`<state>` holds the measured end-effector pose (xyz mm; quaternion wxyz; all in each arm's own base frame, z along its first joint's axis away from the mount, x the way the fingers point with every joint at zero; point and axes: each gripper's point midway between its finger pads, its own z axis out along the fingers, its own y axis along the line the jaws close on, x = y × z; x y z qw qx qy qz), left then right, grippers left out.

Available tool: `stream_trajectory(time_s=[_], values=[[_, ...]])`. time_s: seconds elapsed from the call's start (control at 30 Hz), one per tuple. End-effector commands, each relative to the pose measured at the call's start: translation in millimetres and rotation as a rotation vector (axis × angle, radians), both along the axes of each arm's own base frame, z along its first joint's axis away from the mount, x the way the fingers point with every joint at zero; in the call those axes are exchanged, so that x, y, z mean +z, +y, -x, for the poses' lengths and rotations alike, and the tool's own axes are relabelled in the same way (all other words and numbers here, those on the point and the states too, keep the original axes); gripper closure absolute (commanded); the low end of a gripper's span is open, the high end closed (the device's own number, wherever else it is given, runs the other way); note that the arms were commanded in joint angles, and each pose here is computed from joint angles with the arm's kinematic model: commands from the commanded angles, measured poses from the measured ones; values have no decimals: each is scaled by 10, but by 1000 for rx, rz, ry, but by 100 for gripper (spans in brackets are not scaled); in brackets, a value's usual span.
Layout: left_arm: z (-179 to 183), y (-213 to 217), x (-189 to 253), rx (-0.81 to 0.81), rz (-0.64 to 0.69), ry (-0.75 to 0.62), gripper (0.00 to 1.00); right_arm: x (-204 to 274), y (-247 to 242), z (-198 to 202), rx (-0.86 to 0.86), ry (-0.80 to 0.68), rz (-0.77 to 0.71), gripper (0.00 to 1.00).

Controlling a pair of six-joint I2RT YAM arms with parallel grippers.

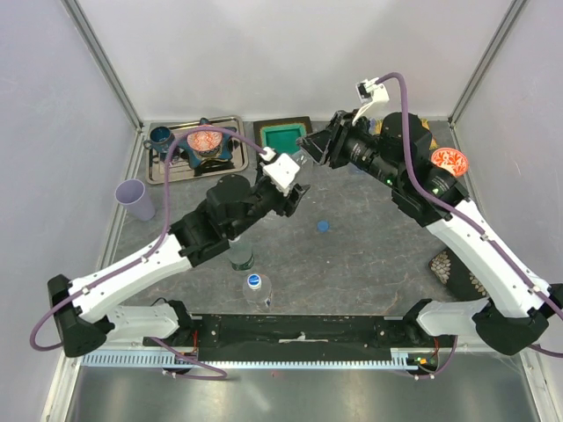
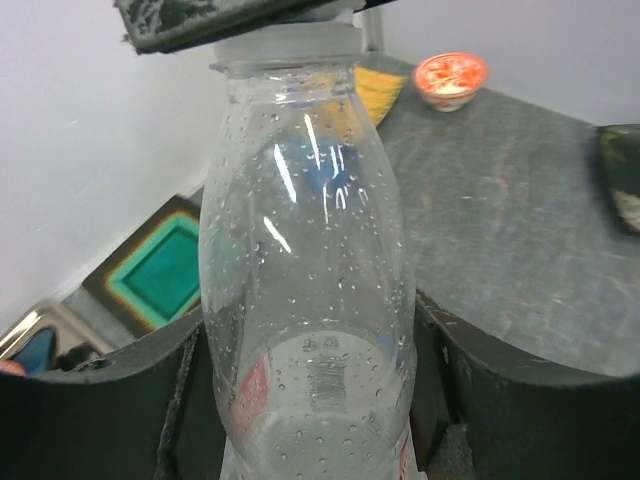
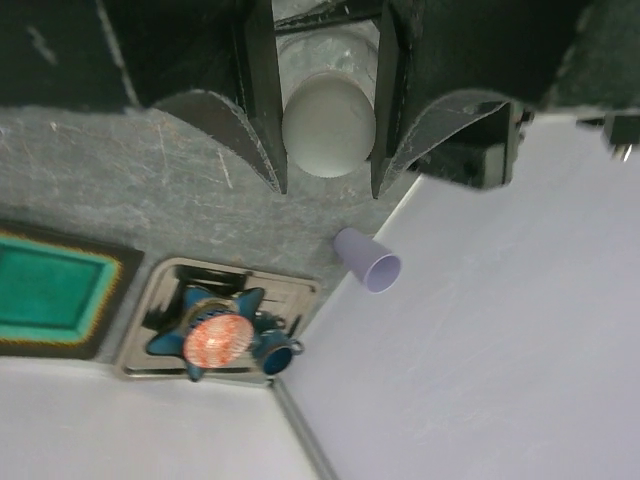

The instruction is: Unscrew the bottle caps

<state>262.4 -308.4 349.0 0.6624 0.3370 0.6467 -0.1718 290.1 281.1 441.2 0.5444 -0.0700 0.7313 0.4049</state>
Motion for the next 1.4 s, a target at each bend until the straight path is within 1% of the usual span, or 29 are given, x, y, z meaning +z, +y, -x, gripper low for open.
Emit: stream_trajectory(time_s=[0.0, 0.03, 0.07, 0.1, 0.13, 0.17, 0.2, 0.23, 0.3, 0.33, 0.37, 0.4, 0.43, 0.5, 0.53, 0.6, 0.63, 0.7, 0.83, 0.9, 1.0, 1.1, 1.17, 1.37], values=[[560, -141, 502, -385, 161, 55, 59, 403, 209, 463, 298, -194, 8, 100], [840, -209, 538, -571, 168, 89, 59, 426, 233, 543, 345, -213, 11, 100], [836, -158, 558, -617, 184, 131, 59, 452, 270, 666, 418, -239, 11, 100], [935, -134, 645, -682, 207, 167, 59, 454, 278, 721, 450, -261, 19, 100], [1085, -88, 672, -802, 204, 194, 59, 490, 263, 812, 485, -286, 14, 100], [1151, -66, 693, -849, 216, 237, 59, 545, 271, 891, 524, -322, 0, 100], [1202, -41, 761, -897, 226, 234, 58, 506, 299, 1022, 598, -334, -6, 100], [1314, 26, 774, -987, 218, 249, 58, 617, 261, 1132, 624, -385, -32, 100], [1412, 78, 783, -1075, 233, 314, 59, 574, 266, 1306, 714, -411, -49, 100], [1524, 140, 825, -1174, 217, 284, 60, 618, 225, 1403, 739, -436, -63, 100], [1580, 164, 822, -1206, 221, 343, 60, 678, 213, 1472, 762, -471, -82, 100], [1588, 157, 777, -1233, 215, 371, 60, 664, 189, 1541, 786, -475, -95, 100], [1627, 180, 789, -1269, 203, 355, 61, 694, 175, 1642, 831, -505, -110, 100], [1646, 183, 726, -1298, 198, 406, 62, 724, 151, 1764, 888, -523, -139, 100], [1653, 189, 747, -1310, 201, 404, 62, 743, 136, 1857, 938, -550, -147, 100], [1628, 182, 712, -1312, 205, 411, 62, 717, 122, 1954, 997, -534, -162, 100], [1600, 175, 702, -1305, 210, 425, 62, 731, 93, 2048, 1049, -564, -170, 100], [1570, 168, 704, -1304, 210, 418, 62, 709, 75, 2110, 1078, -559, -181, 100], [1498, 137, 705, -1283, 222, 421, 62, 700, 74, 2072, 1041, -562, -176, 100], [1454, 117, 675, -1270, 227, 439, 62, 782, 60, 2022, 985, -591, -179, 100], [1430, 105, 623, -1271, 222, 466, 62, 895, 27, 2066, 984, -613, -184, 100], [1412, 100, 613, -1258, 227, 463, 62, 1033, 2, 2042, 940, -637, -193, 100], [1402, 95, 593, -1250, 227, 467, 62, 1102, -26, 2082, 944, -655, -195, 100], [1409, 107, 571, -1242, 224, 470, 62, 1048, -31, 2150, 1000, -649, -187, 100]])
